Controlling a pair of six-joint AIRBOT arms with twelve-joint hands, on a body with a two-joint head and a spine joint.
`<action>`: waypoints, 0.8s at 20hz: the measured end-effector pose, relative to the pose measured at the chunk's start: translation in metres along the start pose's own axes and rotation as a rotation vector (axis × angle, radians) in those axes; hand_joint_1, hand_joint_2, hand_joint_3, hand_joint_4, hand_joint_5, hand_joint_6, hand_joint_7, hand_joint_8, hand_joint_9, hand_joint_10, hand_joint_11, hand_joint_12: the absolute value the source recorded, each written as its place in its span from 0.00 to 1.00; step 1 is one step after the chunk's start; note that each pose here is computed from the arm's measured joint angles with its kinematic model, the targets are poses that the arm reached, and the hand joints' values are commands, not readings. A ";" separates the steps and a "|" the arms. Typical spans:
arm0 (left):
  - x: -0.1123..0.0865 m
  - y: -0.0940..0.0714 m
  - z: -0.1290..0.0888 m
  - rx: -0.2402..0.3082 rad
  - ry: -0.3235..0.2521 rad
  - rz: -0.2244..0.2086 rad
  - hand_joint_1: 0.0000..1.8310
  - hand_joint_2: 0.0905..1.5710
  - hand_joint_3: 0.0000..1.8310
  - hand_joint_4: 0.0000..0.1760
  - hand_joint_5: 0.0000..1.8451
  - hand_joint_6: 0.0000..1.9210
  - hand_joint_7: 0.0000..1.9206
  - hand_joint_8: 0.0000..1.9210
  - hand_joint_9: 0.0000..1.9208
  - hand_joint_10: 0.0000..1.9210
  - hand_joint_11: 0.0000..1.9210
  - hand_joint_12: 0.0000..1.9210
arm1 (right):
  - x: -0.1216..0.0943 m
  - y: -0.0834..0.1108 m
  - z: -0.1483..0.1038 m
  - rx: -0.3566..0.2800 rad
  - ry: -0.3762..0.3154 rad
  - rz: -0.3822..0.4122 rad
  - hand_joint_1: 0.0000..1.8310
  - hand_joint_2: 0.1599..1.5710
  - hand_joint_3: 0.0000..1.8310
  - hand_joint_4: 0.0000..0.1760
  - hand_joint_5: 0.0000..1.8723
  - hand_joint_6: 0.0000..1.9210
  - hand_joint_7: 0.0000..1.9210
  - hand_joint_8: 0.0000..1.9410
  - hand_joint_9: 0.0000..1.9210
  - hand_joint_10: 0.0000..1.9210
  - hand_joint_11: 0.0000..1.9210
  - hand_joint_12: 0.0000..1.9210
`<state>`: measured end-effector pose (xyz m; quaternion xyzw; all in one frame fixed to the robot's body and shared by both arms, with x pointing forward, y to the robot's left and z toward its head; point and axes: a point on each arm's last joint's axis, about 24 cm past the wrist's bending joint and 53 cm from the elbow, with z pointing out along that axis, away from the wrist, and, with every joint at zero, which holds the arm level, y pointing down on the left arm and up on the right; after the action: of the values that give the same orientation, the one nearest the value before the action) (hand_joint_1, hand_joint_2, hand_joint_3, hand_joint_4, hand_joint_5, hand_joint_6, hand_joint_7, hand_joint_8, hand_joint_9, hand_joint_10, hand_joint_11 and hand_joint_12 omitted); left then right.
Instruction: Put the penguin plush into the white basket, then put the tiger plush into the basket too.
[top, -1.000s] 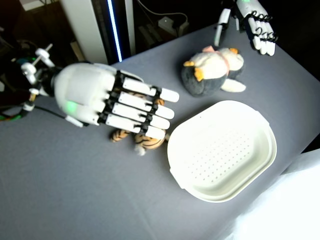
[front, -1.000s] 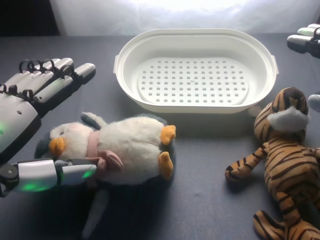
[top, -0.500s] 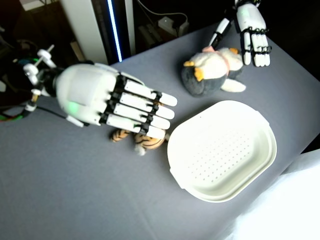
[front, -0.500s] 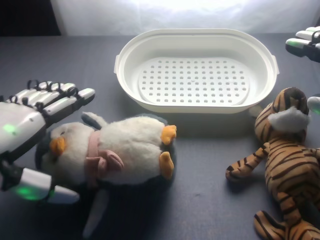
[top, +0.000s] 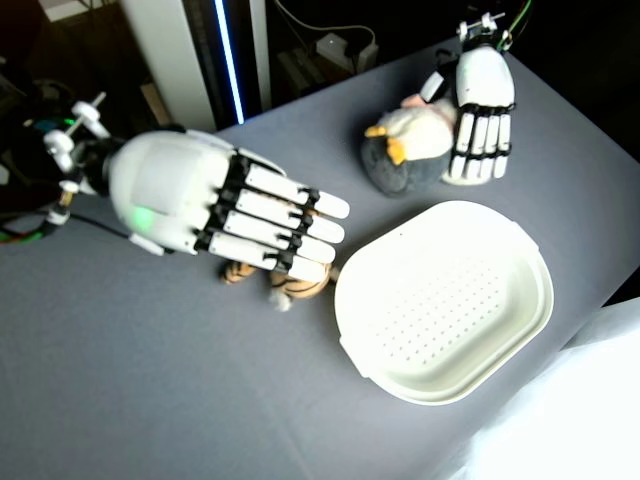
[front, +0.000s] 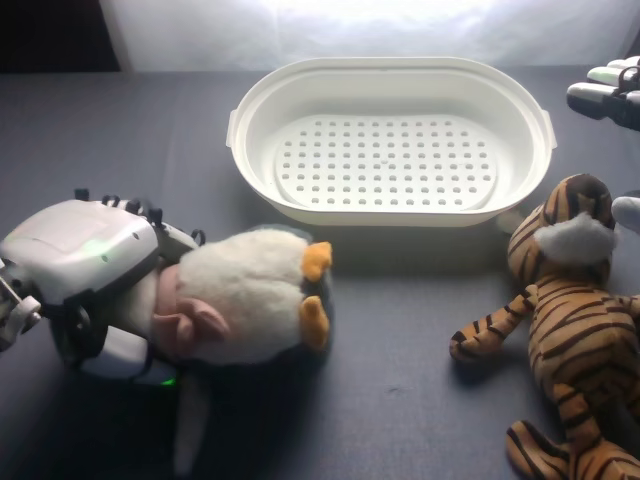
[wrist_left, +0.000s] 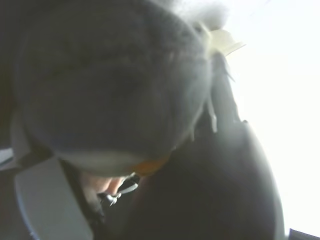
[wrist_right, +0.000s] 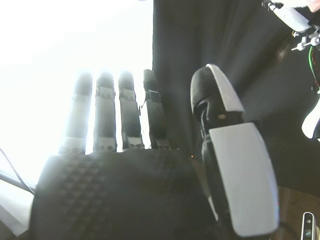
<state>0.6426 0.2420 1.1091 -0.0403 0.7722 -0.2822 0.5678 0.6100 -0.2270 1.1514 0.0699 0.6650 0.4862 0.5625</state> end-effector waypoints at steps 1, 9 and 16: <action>-0.001 0.001 0.000 -0.004 -0.004 -0.007 0.70 0.68 0.00 0.00 0.65 0.21 0.48 0.67 0.43 0.63 0.34 0.83 | 0.000 0.000 0.000 0.000 0.000 0.000 0.35 0.83 0.00 0.19 0.16 0.00 0.12 0.00 0.10 0.00 0.02 0.19; -0.098 -0.047 0.001 0.193 -0.304 -0.074 0.75 0.66 0.00 0.00 0.62 0.33 0.57 0.44 0.48 0.59 0.18 0.71 | 0.000 0.000 0.000 0.000 -0.001 0.000 0.35 0.83 0.00 0.09 0.16 0.00 0.13 0.00 0.10 0.00 0.02 0.19; -0.102 -0.056 0.086 0.164 -0.231 -0.101 0.76 0.66 0.00 0.00 0.59 0.42 0.54 0.40 0.55 0.53 0.52 0.53 | -0.004 -0.002 0.000 0.000 -0.003 -0.012 0.34 0.84 0.00 0.03 0.16 0.00 0.13 0.00 0.10 0.00 0.02 0.18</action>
<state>0.7411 0.2007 1.2062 -0.0647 0.6731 -0.3661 0.6393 0.6126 -0.2301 1.1527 0.0665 0.6646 0.4828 0.5664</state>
